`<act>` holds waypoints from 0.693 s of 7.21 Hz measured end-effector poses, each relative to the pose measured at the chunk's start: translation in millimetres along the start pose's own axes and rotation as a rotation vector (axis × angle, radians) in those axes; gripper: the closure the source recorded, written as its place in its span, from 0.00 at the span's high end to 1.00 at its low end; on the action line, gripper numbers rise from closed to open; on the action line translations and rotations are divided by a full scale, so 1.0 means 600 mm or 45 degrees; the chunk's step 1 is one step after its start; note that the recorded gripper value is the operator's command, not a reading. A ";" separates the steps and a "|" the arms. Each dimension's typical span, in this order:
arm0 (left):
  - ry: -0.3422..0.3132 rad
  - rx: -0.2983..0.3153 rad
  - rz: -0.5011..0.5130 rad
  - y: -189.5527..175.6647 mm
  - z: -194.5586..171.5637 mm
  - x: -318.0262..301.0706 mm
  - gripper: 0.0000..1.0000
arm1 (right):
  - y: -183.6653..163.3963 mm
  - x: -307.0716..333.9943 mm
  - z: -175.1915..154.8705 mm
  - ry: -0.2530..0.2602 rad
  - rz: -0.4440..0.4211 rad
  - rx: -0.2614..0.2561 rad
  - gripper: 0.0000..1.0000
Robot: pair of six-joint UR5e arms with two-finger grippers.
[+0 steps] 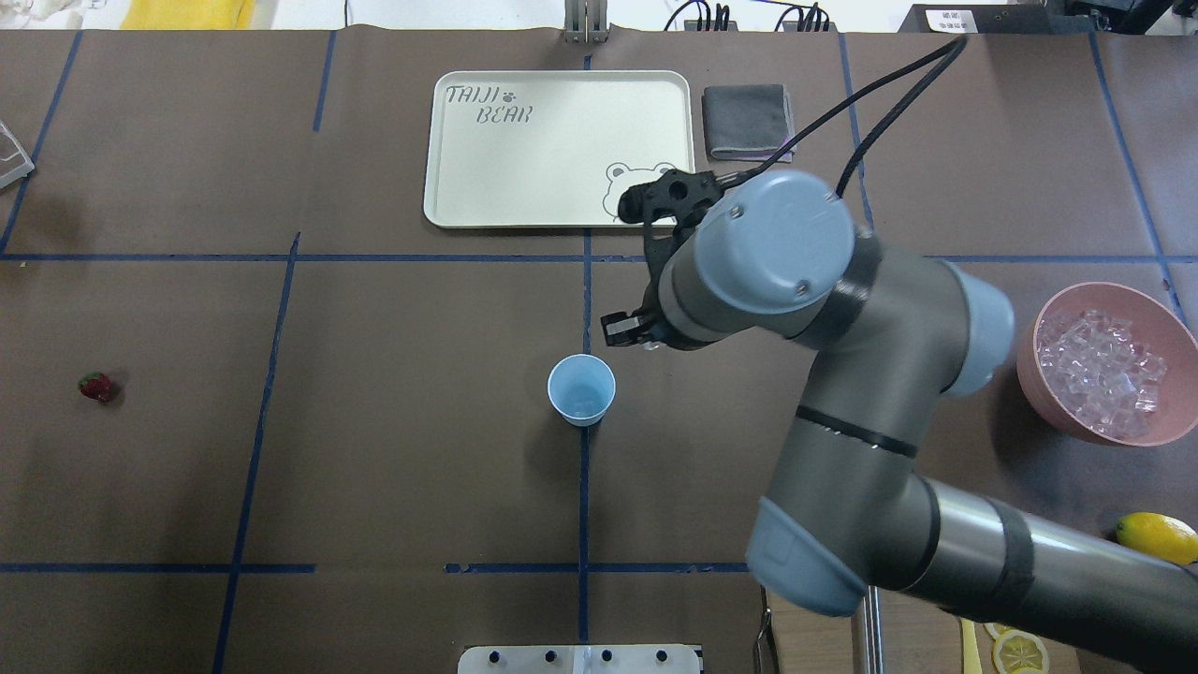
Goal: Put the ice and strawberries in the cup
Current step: 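Carry the ice cube with the right gripper over the cup, then open the right gripper to release the ice cube into the cup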
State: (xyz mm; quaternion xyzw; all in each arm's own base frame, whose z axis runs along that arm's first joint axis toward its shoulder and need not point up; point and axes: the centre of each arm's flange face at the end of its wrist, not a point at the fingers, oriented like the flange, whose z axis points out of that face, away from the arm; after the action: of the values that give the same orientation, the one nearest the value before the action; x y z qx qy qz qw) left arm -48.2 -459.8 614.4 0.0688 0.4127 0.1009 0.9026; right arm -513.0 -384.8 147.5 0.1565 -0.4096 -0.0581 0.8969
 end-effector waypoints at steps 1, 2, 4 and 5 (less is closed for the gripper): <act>0.000 0.000 0.000 0.000 0.000 0.000 1.00 | 0.012 -0.052 0.032 0.032 0.025 0.002 0.03; 0.000 0.000 0.000 0.000 0.000 0.000 1.00 | 0.027 -0.080 0.056 0.058 0.028 0.002 0.31; 0.000 -0.001 0.000 0.000 0.001 0.000 1.00 | 0.044 -0.099 0.073 0.076 0.020 0.000 0.99; 0.001 -0.003 -0.001 0.000 0.002 -0.001 1.00 | 0.048 -0.102 0.074 0.076 0.017 0.001 0.99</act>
State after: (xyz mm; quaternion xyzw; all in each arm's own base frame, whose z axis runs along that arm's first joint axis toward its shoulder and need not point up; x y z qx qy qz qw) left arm -47.8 -459.9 615.4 0.0677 0.4129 0.1010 0.9026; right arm -587.2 -353.8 140.4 0.1557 -0.3838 -0.0473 0.9090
